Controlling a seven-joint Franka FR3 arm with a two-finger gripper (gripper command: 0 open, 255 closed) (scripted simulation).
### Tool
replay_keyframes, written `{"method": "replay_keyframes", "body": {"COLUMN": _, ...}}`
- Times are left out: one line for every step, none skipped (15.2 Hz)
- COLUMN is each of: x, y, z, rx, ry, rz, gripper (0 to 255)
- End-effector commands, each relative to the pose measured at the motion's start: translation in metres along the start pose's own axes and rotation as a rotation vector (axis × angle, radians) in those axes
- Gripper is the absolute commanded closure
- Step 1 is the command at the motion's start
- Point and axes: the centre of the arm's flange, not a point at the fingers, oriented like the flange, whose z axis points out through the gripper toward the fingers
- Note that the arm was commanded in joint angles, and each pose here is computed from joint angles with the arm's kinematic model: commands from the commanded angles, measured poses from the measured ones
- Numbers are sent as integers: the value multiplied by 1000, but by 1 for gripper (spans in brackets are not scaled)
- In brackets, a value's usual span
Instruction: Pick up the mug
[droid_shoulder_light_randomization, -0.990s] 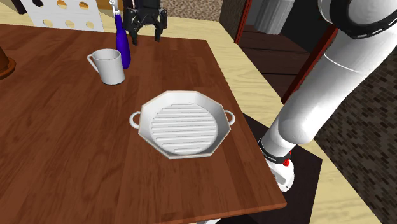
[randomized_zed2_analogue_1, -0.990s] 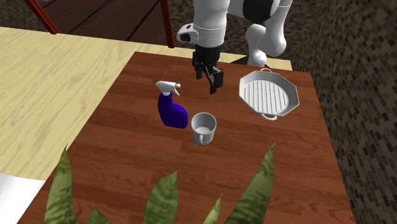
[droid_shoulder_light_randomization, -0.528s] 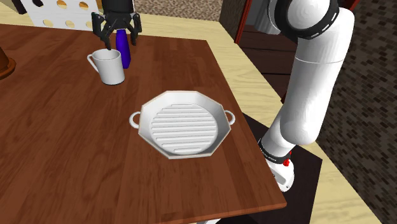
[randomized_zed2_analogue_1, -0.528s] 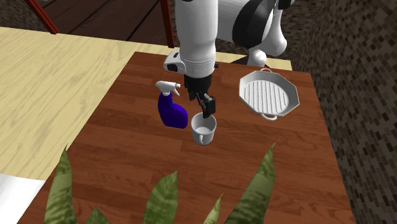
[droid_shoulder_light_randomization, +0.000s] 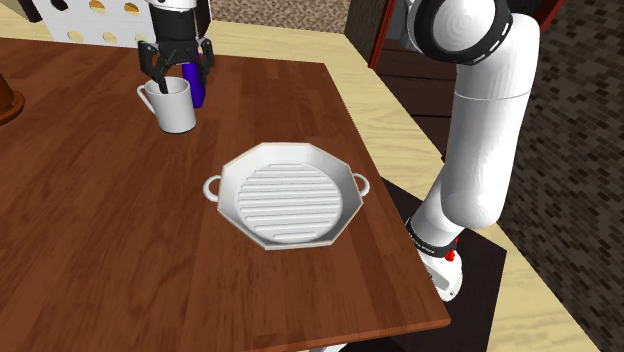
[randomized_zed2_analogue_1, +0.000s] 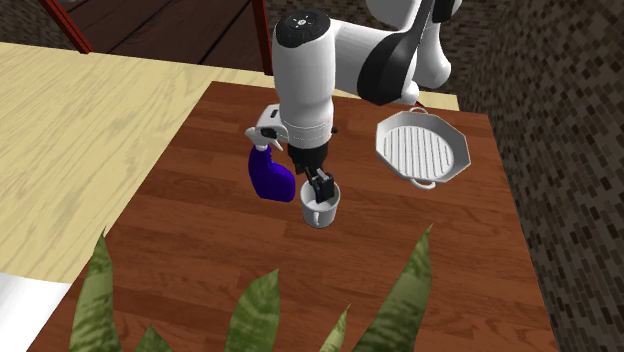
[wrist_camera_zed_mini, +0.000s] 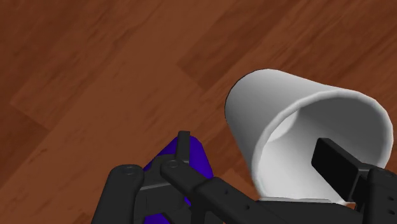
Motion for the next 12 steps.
{"method": "replay_keyframes", "body": {"x": 0, "y": 2, "z": 12, "rx": -2, "ry": -7, "rz": 1, "gripper": 0}}
{"method": "replay_keyframes", "body": {"x": 0, "y": 2, "z": 12, "rx": -2, "ry": -7, "rz": 1, "gripper": 0}}
{"method": "replay_keyframes", "body": {"x": 2, "y": 1, "z": 12, "rx": -2, "ry": -7, "rz": 1, "gripper": 255}}
{"method": "replay_keyframes", "body": {"x": 1, "y": 2, "z": 13, "rx": -2, "ry": -7, "rz": 1, "gripper": 255}}
{"method": "replay_keyframes", "body": {"x": 0, "y": 2, "z": 11, "rx": -2, "ry": -7, "rz": 1, "gripper": 255}}
{"method": "replay_keyframes", "body": {"x": 1, "y": 2, "z": 11, "rx": -2, "ry": -7, "rz": 1, "gripper": 255}}
{"method": "replay_keyframes", "body": {"x": 0, "y": 0, "z": 11, "rx": -2, "ry": -7, "rz": 1, "gripper": 255}}
{"method": "replay_keyframes", "body": {"x": 0, "y": 1, "z": 11, "rx": -3, "ry": -7, "rz": 1, "gripper": 255}}
{"method": "replay_keyframes", "body": {"x": 0, "y": 0, "z": 13, "rx": -3, "ry": -7, "rz": 1, "gripper": 255}}
{"method": "replay_keyframes", "body": {"x": -2, "y": 0, "z": 13, "rx": -3, "ry": -7, "rz": 1, "gripper": 255}}
{"method": "replay_keyframes", "body": {"x": -2, "y": 1, "z": 11, "rx": -3, "ry": -7, "rz": 1, "gripper": 255}}
{"method": "replay_keyframes", "body": {"x": 0, "y": 2, "z": 12, "rx": -2, "ry": -7, "rz": 1, "gripper": 255}}
